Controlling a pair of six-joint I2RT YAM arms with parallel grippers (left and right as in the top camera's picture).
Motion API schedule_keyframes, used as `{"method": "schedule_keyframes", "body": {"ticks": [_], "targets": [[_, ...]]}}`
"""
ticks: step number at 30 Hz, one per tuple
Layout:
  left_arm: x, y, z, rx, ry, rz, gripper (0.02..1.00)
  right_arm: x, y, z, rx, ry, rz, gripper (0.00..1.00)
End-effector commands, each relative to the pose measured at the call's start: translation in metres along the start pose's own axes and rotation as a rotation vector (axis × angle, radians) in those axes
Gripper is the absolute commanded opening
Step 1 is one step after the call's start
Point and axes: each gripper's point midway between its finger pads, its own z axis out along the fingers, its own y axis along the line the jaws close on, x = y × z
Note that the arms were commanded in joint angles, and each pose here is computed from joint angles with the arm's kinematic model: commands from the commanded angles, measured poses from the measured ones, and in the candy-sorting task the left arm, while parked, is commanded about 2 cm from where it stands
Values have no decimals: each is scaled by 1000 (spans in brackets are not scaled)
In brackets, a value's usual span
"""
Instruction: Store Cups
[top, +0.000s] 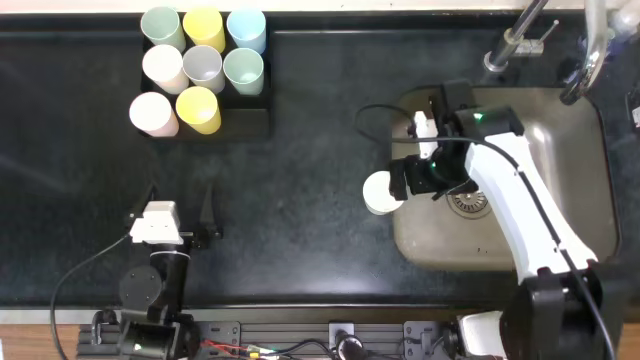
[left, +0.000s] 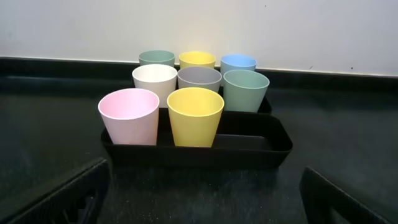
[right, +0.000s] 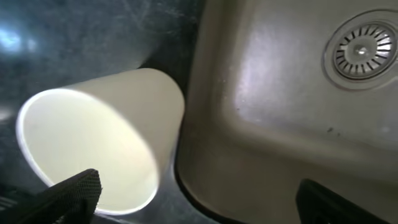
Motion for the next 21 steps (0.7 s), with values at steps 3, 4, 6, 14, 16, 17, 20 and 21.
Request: {"method": "schedule_keyframes", "body": {"ticks": [3, 4, 6, 14, 16, 17, 20, 21], "targets": [[-1, 1, 0, -3, -7, 16, 1000, -16, -3, 8, 25, -14, -30, 961], [-1, 1, 0, -3, -7, 17, 998, -17, -2, 10, 26, -11, -36, 943], [-1, 1, 0, -3, -7, 17, 1000, -19, 0, 15, 25, -3, -46, 915], [-1, 1, 0, -3, -7, 17, 1000, -22, 10, 24, 24, 7, -80, 581], [-1, 1, 0, -3, -7, 17, 1000, -23, 13, 25, 24, 4, -85, 465], [-1, 1, 0, -3, -7, 17, 1000, -23, 14, 25, 24, 3, -85, 397], [-1, 1, 0, -3, -7, 17, 1000, -23, 17, 26, 23, 1, -87, 255], [-1, 1, 0, -3, -7, 17, 998, -23, 18, 26, 23, 2, -89, 213]]}}
